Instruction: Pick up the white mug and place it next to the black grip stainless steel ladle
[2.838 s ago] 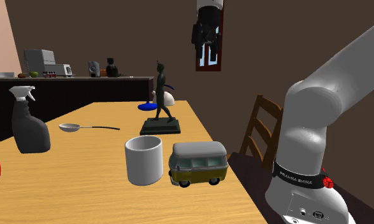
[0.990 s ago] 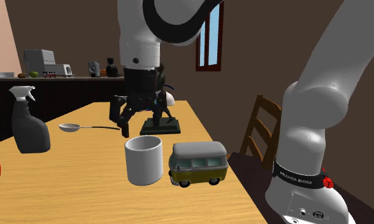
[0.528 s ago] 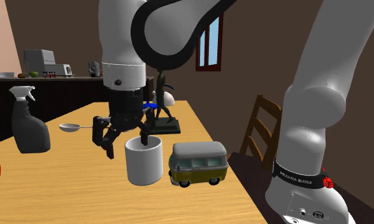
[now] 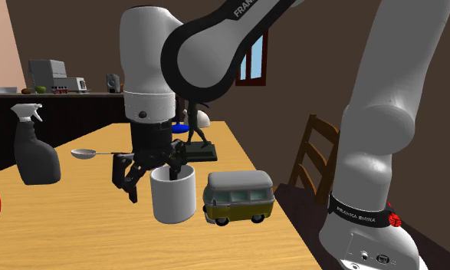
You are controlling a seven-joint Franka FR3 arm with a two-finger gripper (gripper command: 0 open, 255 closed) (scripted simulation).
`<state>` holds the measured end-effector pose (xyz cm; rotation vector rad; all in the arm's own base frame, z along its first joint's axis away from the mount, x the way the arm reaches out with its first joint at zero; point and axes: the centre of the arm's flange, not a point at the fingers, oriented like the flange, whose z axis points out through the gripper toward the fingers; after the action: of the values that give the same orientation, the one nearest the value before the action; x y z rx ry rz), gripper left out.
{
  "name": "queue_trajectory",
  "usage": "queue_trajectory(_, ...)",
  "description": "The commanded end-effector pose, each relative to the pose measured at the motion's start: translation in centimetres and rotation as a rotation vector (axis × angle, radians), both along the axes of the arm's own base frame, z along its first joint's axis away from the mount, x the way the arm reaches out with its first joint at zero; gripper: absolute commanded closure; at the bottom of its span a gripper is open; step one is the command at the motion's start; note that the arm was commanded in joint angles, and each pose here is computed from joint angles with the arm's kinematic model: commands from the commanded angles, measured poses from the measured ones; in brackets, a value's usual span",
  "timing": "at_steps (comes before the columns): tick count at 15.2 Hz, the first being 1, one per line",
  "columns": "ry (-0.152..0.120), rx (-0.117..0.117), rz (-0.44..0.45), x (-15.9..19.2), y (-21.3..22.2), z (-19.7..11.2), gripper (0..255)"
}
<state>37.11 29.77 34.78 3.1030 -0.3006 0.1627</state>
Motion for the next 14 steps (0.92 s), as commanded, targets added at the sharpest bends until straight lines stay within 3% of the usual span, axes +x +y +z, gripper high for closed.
queue_trajectory(1,0.0,0.0,0.0,0.01,0.01,-0.03,0)
queue_trajectory(3,0.0,0.0,0.0,0.01,0.01,-0.03,0)
queue_trajectory(4,0.0,0.0,0.0,0.0,0.01,-0.03,255)
queue_trajectory(14,0.0,0.0,0.0,0.01,0.01,0.5,255)
